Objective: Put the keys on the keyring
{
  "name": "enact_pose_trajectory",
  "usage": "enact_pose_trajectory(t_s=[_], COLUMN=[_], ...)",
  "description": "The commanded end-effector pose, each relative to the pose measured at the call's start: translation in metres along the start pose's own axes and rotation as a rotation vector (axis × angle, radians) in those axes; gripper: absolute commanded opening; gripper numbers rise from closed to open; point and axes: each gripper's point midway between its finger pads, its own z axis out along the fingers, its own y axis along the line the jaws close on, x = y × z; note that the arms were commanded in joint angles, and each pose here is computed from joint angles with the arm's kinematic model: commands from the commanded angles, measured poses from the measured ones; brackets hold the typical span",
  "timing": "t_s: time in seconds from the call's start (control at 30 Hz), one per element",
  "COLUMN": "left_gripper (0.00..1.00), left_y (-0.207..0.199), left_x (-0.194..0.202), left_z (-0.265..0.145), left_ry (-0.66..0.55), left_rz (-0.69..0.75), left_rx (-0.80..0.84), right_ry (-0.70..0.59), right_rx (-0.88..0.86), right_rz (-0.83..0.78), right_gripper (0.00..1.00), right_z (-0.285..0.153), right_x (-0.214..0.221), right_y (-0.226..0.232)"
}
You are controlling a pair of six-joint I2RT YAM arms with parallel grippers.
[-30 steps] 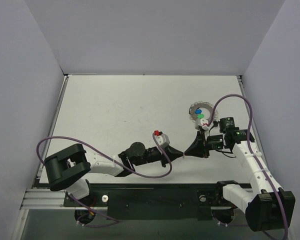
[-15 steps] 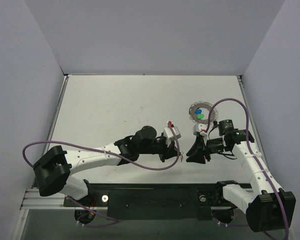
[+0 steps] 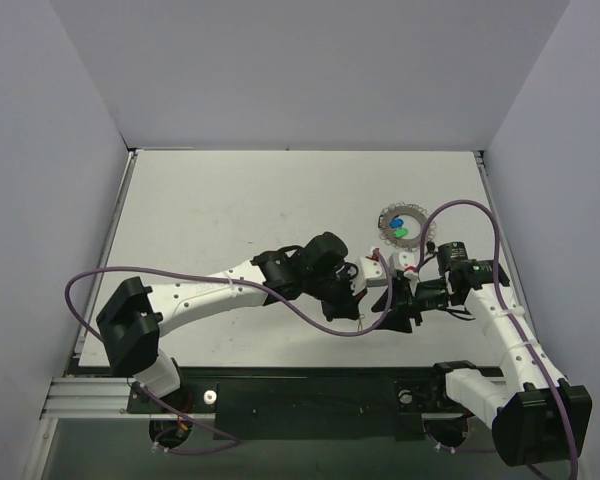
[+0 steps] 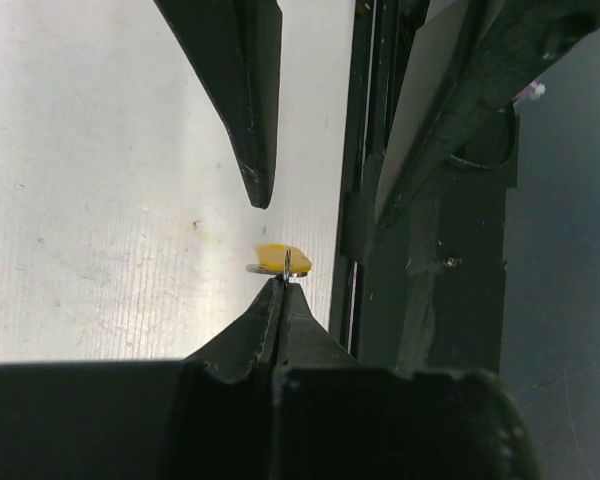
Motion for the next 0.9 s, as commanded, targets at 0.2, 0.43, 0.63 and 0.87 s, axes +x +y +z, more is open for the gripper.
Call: enact_pose_trajectory(t_s=[0.2, 0.43, 0.63, 0.87], left_gripper=[0.0, 0.0, 0.0, 0.0], left_y=[-0.012, -0.014, -0.016, -0.016], left_x=[-0.016, -0.024, -0.03, -0.032], left_z=[0.001, 0.002, -0.002, -0.002], left_ry=[0.0, -0.044, -0.08, -0.09], left_rz=[0.054, 0.051, 0.054, 0.052], left_rx=[0.086, 0.098, 0.099, 0.097], right_ry=[-0.099, -0.096, -0.104, -0.11], right_rx=[-0.051, -0.051, -0.051, -0.054], right_rz=[0.026, 0.048, 0.062, 0.08], right_gripper=[0.36, 0.33, 0.3, 0.25], right_z=[0.005, 0.009, 0.011, 0.013], right_x=[-0.016, -0.013, -0.014, -0.014], right_y=[0.009, 0.005, 0.003, 0.001])
